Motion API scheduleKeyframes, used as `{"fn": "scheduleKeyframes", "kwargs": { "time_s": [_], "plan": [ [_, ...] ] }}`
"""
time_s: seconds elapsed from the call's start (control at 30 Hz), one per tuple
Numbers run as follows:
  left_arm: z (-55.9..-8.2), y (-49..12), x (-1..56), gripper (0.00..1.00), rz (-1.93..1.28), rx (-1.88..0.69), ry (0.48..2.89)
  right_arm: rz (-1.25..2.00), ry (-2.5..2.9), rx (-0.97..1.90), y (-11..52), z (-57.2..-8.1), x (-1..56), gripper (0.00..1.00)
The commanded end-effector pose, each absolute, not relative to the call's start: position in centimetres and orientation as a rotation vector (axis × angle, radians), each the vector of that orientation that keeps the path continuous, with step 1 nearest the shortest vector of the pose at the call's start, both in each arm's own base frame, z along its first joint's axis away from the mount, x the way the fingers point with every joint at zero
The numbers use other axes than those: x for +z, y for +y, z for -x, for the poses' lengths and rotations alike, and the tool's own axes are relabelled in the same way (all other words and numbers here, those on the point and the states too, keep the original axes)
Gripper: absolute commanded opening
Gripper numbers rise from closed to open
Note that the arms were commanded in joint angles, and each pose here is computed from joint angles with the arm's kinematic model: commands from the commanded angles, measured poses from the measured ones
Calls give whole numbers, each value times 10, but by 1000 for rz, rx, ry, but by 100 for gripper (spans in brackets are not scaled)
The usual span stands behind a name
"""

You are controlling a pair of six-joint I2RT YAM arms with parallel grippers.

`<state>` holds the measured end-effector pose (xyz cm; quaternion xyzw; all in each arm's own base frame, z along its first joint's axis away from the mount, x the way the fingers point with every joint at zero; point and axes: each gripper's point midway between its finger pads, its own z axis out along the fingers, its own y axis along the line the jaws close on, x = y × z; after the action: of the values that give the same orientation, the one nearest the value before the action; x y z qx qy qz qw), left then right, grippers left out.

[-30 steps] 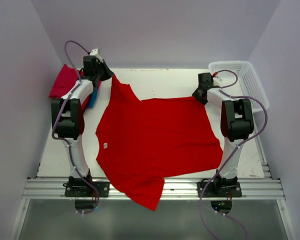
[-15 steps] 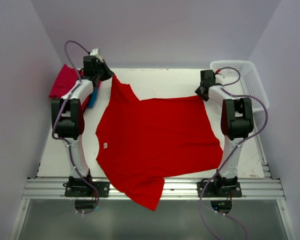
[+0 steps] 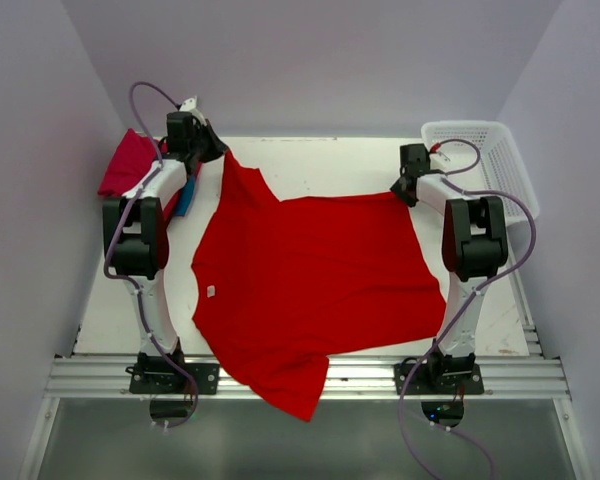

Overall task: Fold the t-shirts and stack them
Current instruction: Grap the side of the flattened tshirt furthest away from the robot with both arms

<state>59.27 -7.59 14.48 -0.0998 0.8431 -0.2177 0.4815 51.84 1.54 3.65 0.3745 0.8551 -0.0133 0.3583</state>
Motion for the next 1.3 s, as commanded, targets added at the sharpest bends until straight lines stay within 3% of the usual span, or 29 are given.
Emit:
{"fn": "scheduleKeyframes", "kwargs": {
  "time_s": [0.0,0.97,1.27],
  "plan": [
    [-594,-74,171,0,236,-545,1991,-1030,2156,-78,0,-500,52,38],
    [-590,-75,172,0,235,-553,1991,-1012,2199,-85,4,-522,32,38],
    [-589,-74,174,0,236,-547,1989,-1021,2234,-71,9,-525,13,28]
  ]
}}
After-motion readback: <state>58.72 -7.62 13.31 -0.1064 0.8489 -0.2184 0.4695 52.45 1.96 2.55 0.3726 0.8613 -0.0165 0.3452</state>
